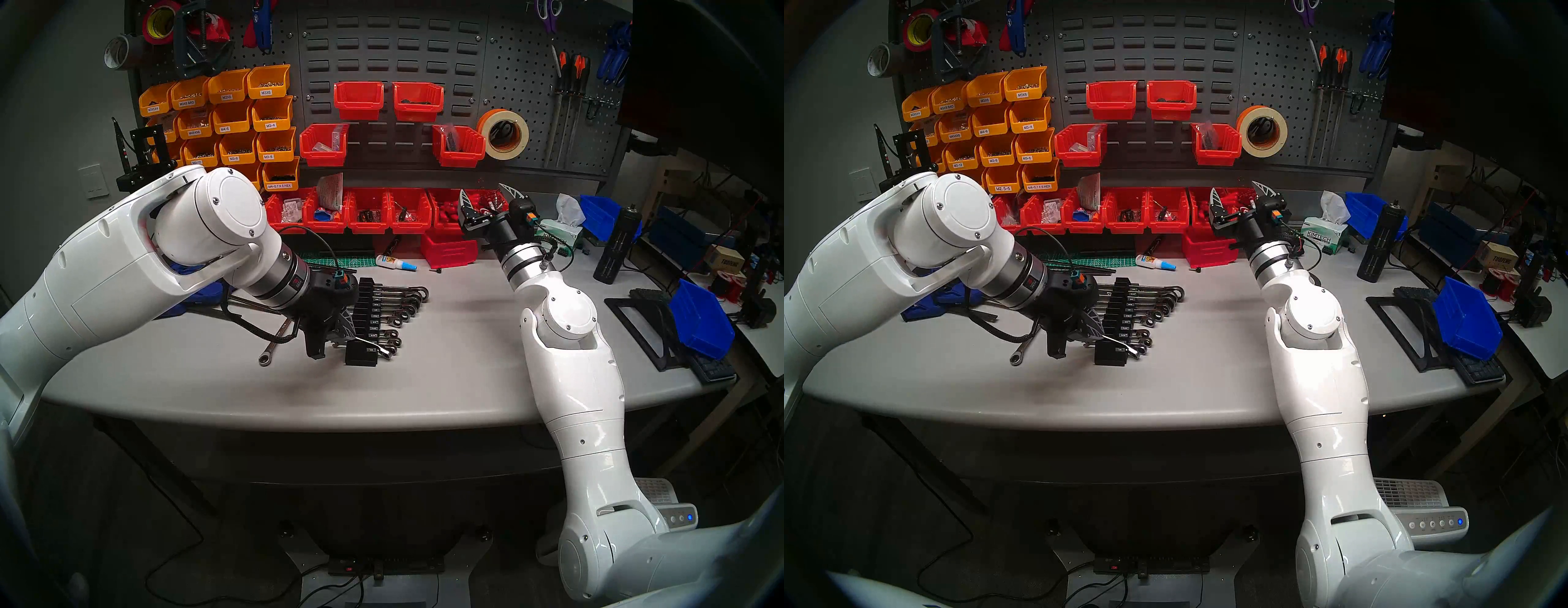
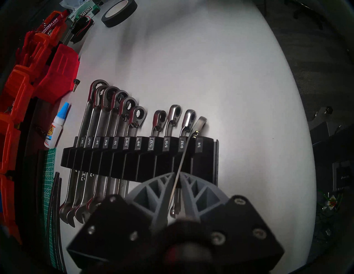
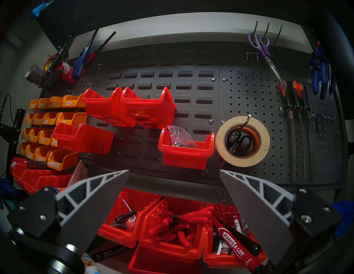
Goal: Put the wrenches on the table into the correct slot in the case
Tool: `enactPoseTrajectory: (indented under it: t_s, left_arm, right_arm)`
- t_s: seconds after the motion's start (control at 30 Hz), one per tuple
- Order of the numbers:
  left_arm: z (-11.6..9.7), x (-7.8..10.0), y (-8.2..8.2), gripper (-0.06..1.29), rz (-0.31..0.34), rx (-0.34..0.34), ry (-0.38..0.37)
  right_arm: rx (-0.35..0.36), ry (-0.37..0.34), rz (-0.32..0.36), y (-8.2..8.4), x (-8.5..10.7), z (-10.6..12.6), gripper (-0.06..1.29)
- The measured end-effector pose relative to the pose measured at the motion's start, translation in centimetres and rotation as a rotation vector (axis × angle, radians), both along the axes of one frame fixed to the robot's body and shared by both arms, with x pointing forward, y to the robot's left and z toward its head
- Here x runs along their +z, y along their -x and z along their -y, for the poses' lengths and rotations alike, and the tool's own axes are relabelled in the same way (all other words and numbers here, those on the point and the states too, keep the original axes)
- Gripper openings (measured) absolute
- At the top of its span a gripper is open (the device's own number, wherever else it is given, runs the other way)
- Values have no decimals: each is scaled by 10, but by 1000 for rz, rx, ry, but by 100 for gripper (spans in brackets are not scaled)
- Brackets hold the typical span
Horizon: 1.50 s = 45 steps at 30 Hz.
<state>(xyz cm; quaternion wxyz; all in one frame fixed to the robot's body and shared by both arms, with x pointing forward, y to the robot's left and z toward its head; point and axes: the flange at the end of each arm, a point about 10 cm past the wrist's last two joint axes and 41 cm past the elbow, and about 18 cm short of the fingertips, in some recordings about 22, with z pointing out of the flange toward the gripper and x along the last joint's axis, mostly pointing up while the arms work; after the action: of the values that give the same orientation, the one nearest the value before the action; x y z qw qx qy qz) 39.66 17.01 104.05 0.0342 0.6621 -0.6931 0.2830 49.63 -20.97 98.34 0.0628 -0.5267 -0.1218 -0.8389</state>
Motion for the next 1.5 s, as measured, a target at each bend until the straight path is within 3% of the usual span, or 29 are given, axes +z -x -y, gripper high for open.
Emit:
enactPoseTrajectory:
  t_s: [0.33,0.6,0.67,0.73,0.8,1.1,1.5]
  left_arm:
    - [1,1,4,27,7,-1,-27]
    - [-4,12,6,30,5,-8,-12]
    - [-5,15,7,66,-2,-15,-1]
    - [-8,20,8,113,-10,-20,13]
    - [-10,23,8,122,-9,-19,17]
    - [-33,38,0,122,6,30,29]
    - [-69,38,-9,122,4,104,1]
  right_arm:
    - [0,0,0,0,0,0,124]
    - [0,0,0,0,0,0,124]
    - [0,0,0,0,0,0,124]
    - [0,0,0,0,0,0,124]
    - [0,0,0,0,0,0,124]
    - [0,0,0,0,0,0,124]
    - [0,0,0,0,0,0,124]
